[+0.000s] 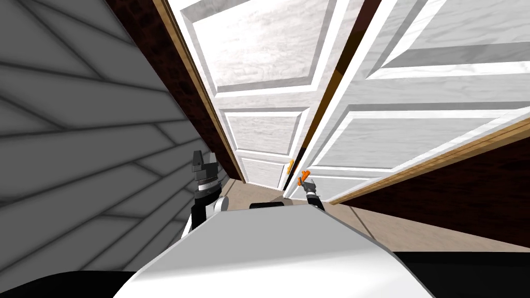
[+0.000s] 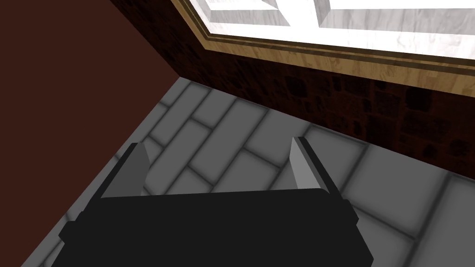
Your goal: Pull the door open
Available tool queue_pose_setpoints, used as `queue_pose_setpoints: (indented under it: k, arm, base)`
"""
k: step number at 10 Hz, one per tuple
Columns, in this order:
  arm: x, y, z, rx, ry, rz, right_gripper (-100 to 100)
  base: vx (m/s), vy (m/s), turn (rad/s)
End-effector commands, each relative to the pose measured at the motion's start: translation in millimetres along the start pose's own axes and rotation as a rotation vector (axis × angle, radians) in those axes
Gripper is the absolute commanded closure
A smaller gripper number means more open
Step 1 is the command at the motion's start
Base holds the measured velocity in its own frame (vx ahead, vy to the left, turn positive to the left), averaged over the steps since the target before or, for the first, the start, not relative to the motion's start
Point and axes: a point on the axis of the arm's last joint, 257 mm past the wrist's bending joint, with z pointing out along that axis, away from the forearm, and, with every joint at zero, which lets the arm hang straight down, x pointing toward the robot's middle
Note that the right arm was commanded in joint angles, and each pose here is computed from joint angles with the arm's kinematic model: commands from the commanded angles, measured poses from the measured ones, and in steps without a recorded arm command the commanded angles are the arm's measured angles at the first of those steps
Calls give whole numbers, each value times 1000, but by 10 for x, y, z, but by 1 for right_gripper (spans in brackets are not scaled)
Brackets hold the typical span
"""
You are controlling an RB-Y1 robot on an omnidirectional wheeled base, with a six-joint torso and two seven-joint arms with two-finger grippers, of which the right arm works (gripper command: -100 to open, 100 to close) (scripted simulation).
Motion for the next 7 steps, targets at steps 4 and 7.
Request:
queue_pose_setpoints:
  k: [4,7]
  arm:
    - [-95,284,-132,-40,-36,-27,100]
    - [-174,475,-257,-67,-59,-43,100]
  base:
    - [-66,12,-27]
    - [-60,-6,7]
